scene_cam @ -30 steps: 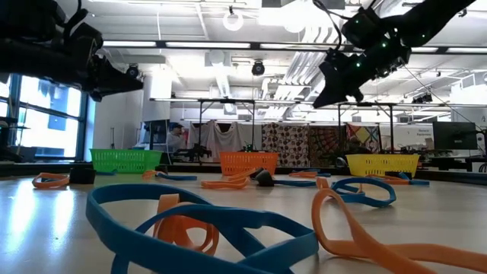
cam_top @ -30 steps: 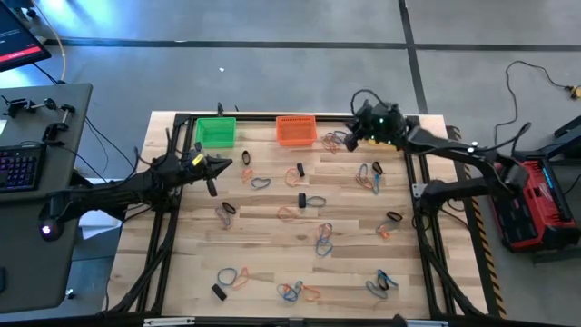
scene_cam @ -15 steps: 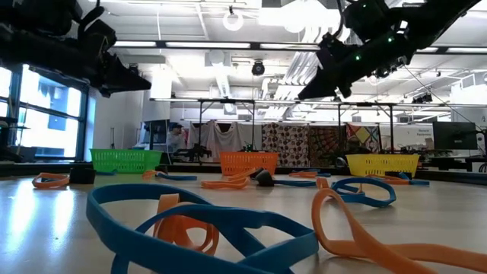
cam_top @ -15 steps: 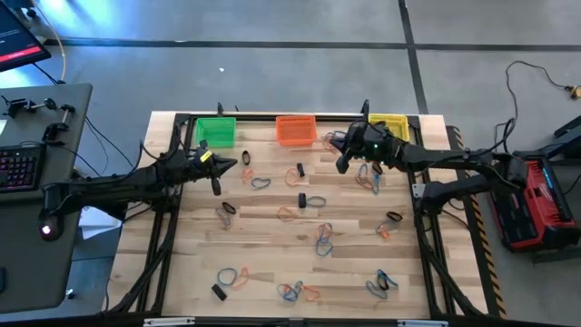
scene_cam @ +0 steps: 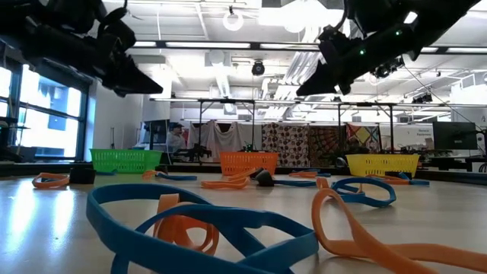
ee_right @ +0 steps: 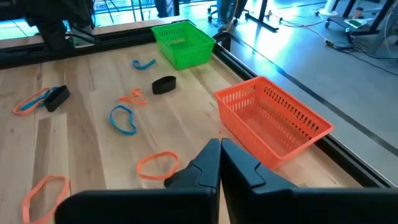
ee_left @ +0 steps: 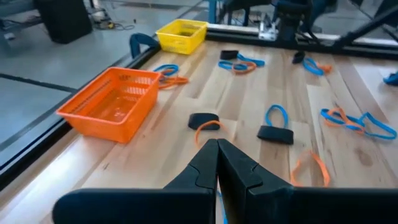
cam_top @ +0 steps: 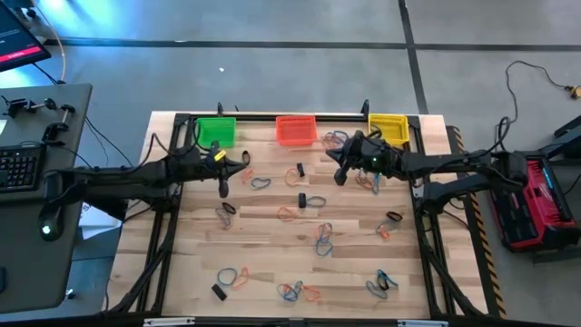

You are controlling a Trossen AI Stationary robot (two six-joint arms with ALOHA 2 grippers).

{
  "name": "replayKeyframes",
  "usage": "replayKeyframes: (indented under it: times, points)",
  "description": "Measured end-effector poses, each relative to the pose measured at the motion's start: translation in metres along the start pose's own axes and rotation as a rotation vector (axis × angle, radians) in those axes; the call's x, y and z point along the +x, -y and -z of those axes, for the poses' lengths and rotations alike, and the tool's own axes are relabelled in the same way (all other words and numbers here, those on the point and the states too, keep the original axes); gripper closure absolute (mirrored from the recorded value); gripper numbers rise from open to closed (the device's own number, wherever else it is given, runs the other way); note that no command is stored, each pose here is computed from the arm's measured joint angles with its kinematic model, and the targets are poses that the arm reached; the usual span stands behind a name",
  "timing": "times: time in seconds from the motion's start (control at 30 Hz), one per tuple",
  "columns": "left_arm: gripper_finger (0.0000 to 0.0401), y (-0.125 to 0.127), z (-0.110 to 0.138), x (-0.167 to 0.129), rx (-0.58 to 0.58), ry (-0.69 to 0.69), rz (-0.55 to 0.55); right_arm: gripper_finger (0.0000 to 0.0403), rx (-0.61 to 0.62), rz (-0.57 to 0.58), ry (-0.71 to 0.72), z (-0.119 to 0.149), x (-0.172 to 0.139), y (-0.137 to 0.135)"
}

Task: Sort rubber bands into baskets
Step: Put the orange rubber band into the green bin

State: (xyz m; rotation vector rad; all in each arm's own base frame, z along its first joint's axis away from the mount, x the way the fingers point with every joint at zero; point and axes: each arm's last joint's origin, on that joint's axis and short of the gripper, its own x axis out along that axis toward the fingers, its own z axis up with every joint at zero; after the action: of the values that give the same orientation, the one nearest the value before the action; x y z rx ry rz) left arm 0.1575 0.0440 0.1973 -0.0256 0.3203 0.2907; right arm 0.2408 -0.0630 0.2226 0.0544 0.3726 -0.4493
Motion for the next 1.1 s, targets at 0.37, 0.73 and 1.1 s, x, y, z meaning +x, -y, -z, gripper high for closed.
replayKeyframes:
  times: [0.37, 0.73, 1.1]
  points:
    - [0.0401, 0.016, -0.004, 0.018, 0.058, -0.080, 0.080, 0.0403, -0.001, -0.031, 0.005, 0.001, -0.005, -0.019]
    - [0.0401, 0.035, 0.005, 0.027, 0.133, -0.154, 0.134, 0.0403, 0.024, -0.067, 0.008, 0.002, -0.009, -0.035]
    - [0.0368, 0.039, 0.018, 0.033, 0.174, -0.250, -0.081, 0.0403, 0.004, -0.046, 0.026, 0.003, -0.016, -0.049]
